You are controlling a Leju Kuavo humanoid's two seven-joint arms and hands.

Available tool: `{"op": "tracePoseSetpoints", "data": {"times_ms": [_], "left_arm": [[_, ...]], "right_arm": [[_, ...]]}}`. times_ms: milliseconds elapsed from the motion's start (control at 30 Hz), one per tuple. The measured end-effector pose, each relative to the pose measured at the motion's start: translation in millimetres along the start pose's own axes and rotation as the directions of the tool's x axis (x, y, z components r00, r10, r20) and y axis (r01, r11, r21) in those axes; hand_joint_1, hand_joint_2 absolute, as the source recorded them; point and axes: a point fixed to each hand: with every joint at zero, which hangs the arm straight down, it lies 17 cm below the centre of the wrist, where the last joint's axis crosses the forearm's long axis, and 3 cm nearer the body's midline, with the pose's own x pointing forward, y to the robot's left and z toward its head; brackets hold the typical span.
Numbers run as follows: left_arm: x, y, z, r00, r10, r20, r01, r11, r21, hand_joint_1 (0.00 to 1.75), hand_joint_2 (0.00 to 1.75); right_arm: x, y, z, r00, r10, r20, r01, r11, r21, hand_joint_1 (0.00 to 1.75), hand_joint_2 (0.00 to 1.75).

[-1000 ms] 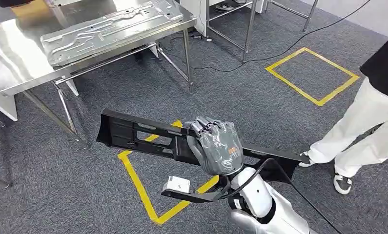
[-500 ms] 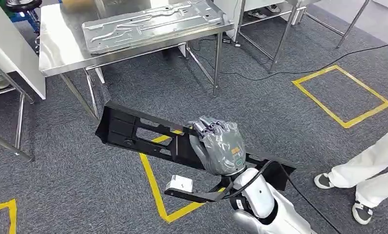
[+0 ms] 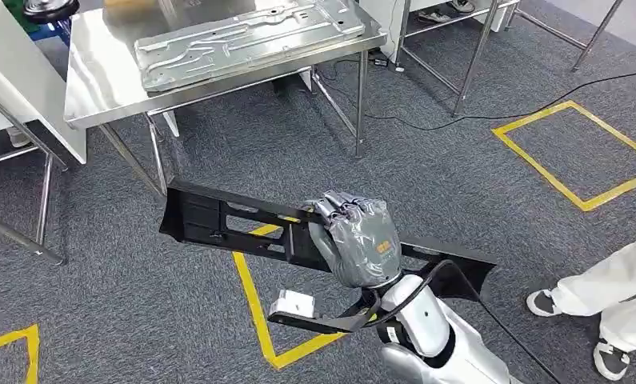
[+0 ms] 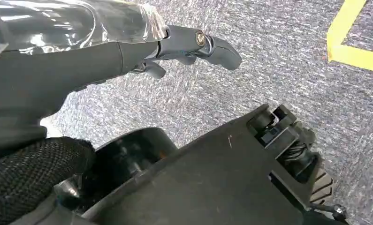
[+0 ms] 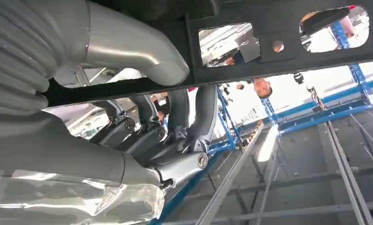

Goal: Take the parts from the cabinet and place them on the table.

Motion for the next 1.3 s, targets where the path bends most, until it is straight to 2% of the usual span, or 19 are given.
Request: {"op": "tracePoseSetpoints", "data": {"times_ms": [300, 1300], "left_arm": [[-10.9, -4.7, 1.7, 0.999, 0.011, -0.052, -0.012, 1.0, -0.004, 0.0, 1.75], [-14.6, -1.3, 1.1, 0.998, 0.005, -0.062, -0.004, 1.0, 0.008, 0.0, 1.75]], "right_arm": [[0.1, -0.6, -1.8, 1.0, 0.002, 0.001, -0.002, 1.0, -0.001, 1.75, 1.75], [-0.1, -0.3, -0.5, 1.0, -0.006, -0.017, 0.006, 1.0, 0.0, 1.75, 1.75]]}}
